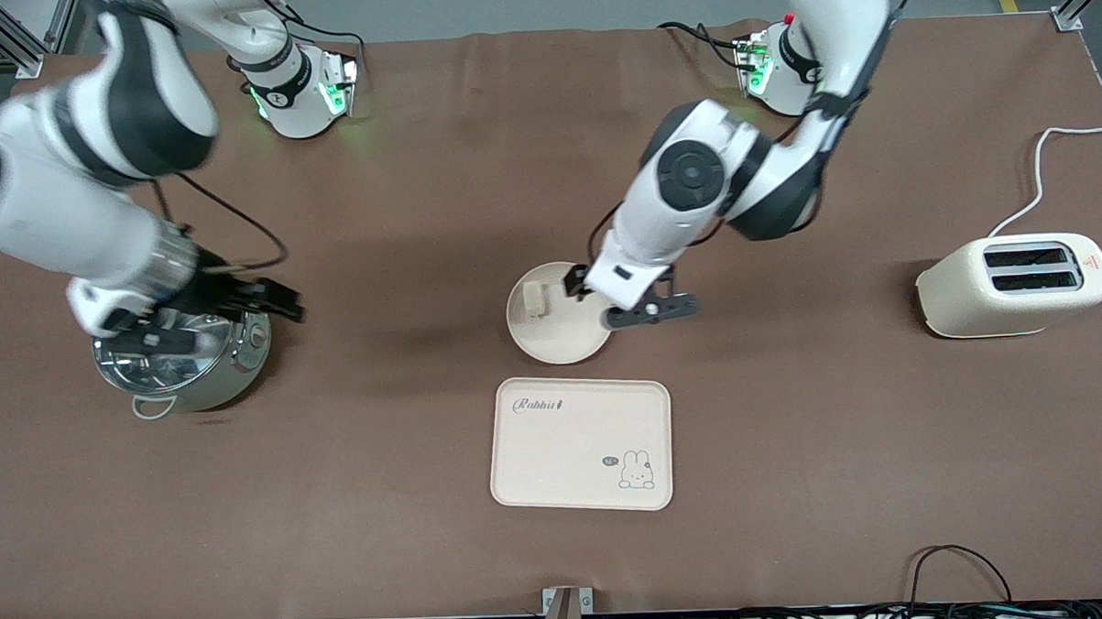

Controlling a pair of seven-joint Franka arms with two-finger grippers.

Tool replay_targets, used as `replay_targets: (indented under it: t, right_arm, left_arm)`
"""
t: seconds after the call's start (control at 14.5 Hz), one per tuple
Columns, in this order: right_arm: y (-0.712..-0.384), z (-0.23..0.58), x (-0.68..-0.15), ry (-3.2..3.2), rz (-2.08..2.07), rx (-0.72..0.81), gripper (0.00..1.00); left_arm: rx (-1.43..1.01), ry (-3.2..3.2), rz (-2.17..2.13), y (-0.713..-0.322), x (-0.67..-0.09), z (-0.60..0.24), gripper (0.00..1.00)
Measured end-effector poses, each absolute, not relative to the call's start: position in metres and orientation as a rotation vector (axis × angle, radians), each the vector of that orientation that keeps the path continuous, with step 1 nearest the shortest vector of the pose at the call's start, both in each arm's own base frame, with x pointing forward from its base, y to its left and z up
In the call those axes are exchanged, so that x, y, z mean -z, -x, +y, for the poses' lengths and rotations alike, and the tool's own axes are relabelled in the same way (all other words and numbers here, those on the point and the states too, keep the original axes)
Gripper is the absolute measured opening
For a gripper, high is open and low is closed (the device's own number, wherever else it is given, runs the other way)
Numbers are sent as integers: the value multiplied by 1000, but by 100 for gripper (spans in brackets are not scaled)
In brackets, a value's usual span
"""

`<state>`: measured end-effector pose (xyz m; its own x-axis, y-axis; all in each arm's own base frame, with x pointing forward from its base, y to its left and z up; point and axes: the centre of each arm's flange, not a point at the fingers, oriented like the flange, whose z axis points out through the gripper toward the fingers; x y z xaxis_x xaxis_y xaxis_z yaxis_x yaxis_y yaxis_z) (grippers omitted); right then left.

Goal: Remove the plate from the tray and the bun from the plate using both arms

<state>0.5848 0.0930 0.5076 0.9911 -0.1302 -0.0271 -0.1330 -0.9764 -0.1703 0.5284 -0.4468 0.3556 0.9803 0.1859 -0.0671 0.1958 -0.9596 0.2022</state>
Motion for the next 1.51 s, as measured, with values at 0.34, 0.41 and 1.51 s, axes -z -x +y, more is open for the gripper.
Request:
replay_targets:
  t: [0.34,0.41,1.51]
  right_arm:
    - [-539,5,-597,3058,216,56,100]
    - [-531,-16,-609,3063,195,63,100]
    - [-523,-42,-634,3068,171,87,100]
  left_arm:
    - [-51,-2904,317,-499,-247,-506,100]
    - [-56,-2900,328,-492,-229,-514,100]
    - [-26,-2900,357,-467,-203,-538,24]
